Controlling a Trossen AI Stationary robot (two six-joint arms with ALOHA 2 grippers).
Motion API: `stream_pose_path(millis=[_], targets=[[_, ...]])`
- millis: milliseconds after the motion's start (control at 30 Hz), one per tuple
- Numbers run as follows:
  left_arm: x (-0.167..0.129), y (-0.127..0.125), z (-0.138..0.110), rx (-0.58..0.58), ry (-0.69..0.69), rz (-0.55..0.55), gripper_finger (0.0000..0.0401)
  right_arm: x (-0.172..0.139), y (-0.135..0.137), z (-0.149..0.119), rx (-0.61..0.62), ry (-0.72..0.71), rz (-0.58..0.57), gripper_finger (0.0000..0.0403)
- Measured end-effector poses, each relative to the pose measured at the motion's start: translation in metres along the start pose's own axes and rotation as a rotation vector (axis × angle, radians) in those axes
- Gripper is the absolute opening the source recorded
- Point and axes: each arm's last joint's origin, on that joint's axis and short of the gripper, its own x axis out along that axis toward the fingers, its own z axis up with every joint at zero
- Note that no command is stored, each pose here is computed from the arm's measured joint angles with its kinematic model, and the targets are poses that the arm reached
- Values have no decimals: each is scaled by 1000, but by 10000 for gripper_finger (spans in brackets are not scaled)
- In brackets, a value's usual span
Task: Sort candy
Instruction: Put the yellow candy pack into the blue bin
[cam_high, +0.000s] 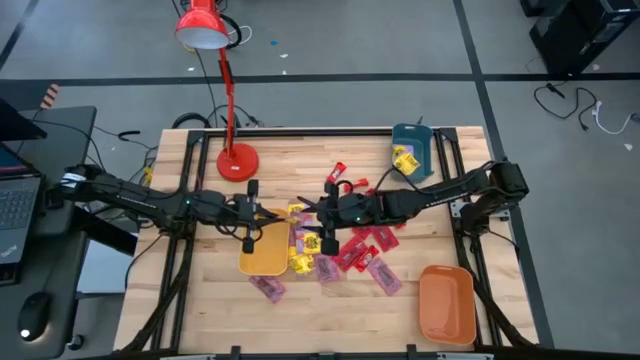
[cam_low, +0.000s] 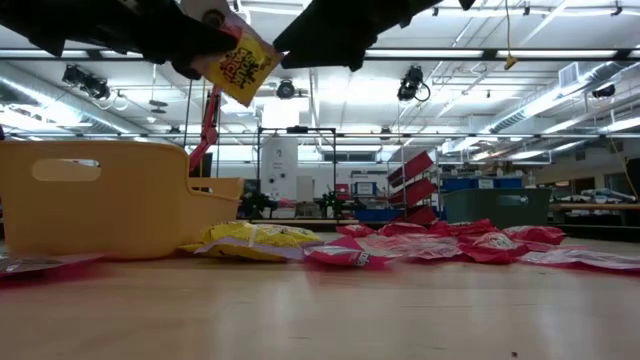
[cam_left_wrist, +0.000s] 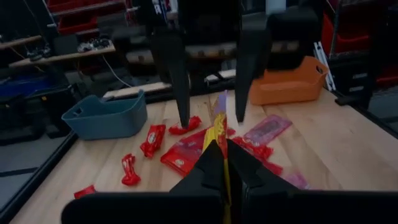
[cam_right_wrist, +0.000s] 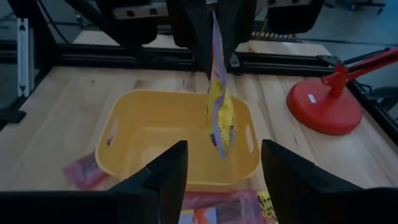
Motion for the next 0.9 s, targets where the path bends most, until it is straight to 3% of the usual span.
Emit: stream_pose_path(millis=[400, 533, 767, 900], targets=[[0, 0, 2, -4, -22, 3, 0, 3, -4, 5, -17, -68, -10, 164], [0, 0, 3, -5, -32, 4, 0, 3, -4, 3, -31, -49, -11, 124], [0, 1, 4, -7, -39, 6, 0, 3, -4, 4, -85, -51, -12, 13], [0, 1, 4, -8, -46, 7, 13, 3, -5, 4, -84, -51, -13, 5]])
